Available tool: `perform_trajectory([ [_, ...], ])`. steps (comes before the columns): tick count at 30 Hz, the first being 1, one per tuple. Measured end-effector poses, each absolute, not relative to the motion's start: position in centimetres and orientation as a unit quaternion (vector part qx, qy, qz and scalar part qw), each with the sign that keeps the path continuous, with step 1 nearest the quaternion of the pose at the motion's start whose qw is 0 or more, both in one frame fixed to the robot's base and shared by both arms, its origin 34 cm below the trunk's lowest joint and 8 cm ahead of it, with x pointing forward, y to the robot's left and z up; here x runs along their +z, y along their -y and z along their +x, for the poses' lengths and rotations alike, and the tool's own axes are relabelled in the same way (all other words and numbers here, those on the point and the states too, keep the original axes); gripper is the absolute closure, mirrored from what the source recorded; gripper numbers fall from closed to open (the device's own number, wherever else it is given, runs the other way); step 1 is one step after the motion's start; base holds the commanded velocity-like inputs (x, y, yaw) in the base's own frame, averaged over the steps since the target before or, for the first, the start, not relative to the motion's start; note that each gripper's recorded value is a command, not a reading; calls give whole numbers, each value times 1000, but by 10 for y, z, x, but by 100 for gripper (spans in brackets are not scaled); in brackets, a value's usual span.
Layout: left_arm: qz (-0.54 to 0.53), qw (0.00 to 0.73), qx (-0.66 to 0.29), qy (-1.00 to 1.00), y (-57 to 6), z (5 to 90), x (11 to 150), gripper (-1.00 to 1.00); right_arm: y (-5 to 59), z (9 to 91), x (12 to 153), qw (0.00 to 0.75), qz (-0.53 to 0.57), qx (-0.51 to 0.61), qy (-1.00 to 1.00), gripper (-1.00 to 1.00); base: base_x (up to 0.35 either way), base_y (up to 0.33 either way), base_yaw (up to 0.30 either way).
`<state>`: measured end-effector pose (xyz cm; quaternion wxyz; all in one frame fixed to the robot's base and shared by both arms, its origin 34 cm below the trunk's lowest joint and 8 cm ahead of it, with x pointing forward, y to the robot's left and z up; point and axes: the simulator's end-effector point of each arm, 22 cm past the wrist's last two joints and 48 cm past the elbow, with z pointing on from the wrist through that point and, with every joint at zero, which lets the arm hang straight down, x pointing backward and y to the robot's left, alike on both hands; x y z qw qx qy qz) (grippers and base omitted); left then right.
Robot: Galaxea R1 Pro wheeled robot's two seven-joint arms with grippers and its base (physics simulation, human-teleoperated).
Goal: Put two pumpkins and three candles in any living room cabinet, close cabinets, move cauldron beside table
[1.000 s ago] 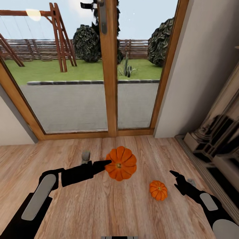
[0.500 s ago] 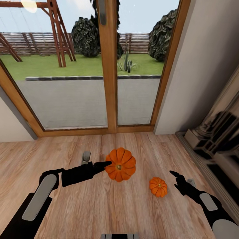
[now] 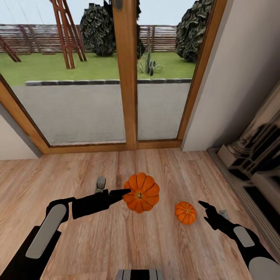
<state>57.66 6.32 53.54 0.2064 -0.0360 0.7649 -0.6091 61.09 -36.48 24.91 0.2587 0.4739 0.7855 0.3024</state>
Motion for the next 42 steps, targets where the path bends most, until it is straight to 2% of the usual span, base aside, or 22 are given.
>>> perform_trajectory([
  [9,-46,193,-614,-764,-62,577,520,100,358,601,232,233,477,310,-789,-100,0,0,0],
  [18,-57,179,-614,-767,-63,578,501,100,353,602,226,239,472,337,-779,-100,0,0,0],
  [42,-84,142,-621,-766,-62,576,456,100,352,575,176,204,486,318,-788,-100,0,0,0],
])
